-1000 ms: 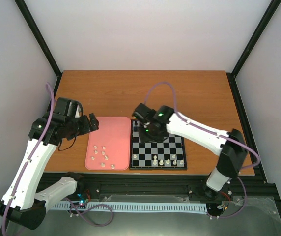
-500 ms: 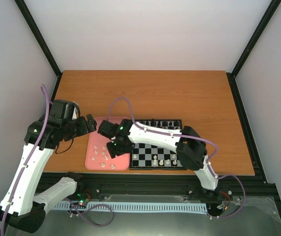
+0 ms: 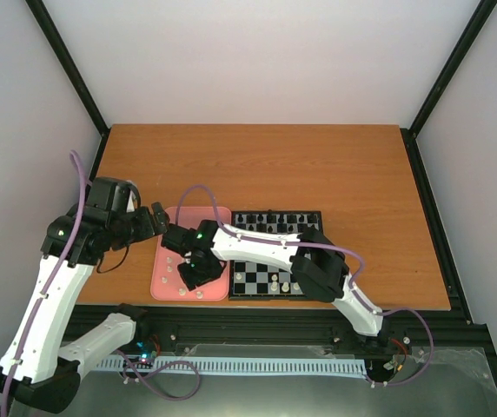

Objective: Set up the chess pieces on the board
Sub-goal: Pick up the chess piece from the storage box.

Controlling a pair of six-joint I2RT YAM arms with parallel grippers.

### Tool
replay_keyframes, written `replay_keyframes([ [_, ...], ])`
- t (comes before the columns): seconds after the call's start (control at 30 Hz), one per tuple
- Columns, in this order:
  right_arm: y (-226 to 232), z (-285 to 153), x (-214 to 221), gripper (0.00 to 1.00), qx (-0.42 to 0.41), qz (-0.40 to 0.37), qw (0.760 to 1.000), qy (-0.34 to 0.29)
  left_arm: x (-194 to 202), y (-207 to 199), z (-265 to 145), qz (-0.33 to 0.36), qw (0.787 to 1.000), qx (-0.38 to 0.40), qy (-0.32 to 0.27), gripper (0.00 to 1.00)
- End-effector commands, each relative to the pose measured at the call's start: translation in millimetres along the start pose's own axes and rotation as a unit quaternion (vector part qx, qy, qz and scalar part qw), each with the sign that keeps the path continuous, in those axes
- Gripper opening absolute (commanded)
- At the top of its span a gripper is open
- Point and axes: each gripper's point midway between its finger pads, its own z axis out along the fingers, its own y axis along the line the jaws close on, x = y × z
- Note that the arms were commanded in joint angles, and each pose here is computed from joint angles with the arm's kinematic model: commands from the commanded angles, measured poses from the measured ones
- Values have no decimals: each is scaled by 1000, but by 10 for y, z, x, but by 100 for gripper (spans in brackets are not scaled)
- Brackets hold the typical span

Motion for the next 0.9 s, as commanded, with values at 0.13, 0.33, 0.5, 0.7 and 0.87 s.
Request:
replay_keyframes([
  [0.13,19,214,97,45,6,-8,1000,27,12,23,-85,-2,1000,1,-6,100],
  [0.33,-6,264,116,39,12,-7,999,32,26,33,-79,-1,1000,-1,-4,100],
  [0.5,6,272,139,33,11,-9,999,35,36,38,-78,-1,1000,0,-3,100],
  [0.7,54,266,193,32,18,-20,999,38,68,60,-76,-2,1000,-2,-1,100],
  [0.87,58,248,217,31,25,-21,999,38,100,67,-68,-3,1000,-1,3,100],
])
